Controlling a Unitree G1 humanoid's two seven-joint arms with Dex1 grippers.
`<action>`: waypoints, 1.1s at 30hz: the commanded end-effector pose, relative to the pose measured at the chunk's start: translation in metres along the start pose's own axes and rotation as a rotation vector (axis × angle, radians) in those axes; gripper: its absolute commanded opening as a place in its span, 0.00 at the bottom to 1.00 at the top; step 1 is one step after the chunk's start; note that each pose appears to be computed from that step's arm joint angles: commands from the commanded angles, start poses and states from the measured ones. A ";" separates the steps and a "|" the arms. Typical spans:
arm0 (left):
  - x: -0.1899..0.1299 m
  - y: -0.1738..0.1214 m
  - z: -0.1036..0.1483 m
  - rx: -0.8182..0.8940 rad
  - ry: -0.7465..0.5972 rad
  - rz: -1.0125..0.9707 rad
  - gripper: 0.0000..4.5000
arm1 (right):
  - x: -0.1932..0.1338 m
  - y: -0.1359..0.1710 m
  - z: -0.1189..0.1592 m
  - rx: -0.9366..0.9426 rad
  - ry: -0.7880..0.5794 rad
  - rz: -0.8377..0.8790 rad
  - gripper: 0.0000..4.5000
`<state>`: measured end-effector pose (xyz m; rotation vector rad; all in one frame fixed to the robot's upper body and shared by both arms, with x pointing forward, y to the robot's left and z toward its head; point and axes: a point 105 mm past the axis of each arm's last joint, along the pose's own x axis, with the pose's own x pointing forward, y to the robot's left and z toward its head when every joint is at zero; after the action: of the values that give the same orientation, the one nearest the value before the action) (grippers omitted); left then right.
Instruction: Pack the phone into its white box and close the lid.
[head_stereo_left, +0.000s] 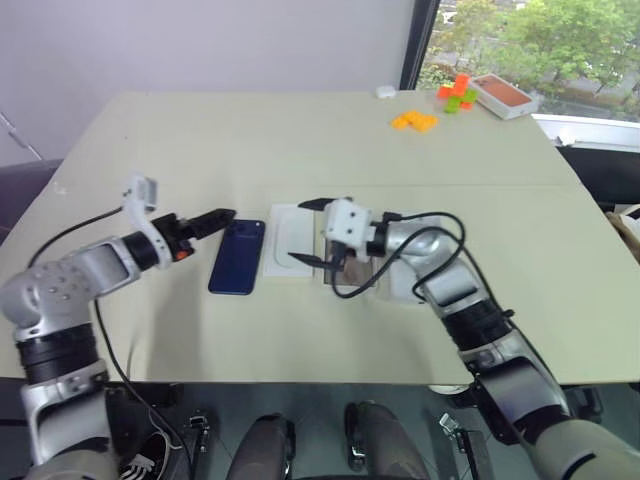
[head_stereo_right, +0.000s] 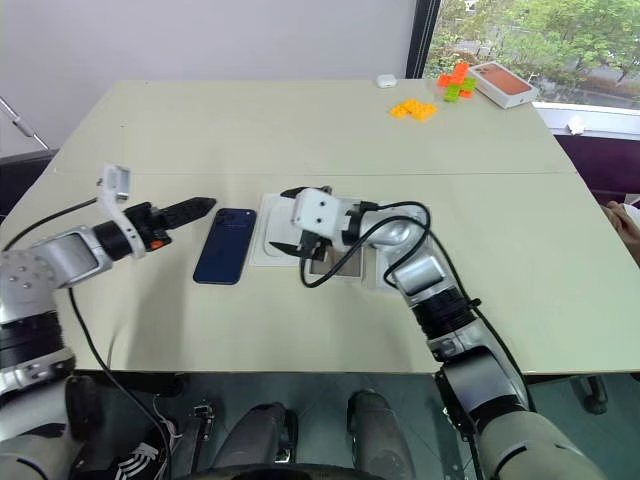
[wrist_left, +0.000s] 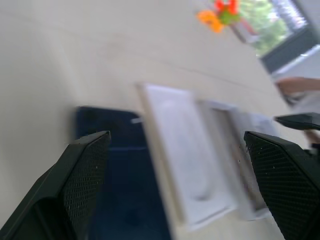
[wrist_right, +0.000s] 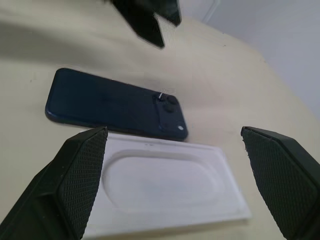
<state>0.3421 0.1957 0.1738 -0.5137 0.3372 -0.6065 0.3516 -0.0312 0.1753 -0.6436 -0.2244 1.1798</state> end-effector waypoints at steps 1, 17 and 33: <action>0.018 -0.009 -0.007 0.033 0.003 0.016 1.00 | -0.024 -0.009 0.009 0.019 -0.039 0.031 0.99; 0.058 0.004 -0.024 -0.029 0.019 0.087 1.00 | -0.044 -0.024 -0.005 0.043 0.024 -0.038 0.99; 0.079 -0.005 -0.037 -0.106 0.045 0.060 1.00 | -0.044 -0.025 -0.008 0.025 0.035 -0.048 0.99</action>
<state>0.3804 0.1279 0.1249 -0.5845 0.4586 -0.5526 0.3580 -0.0797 0.1772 -0.6212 -0.1359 1.1404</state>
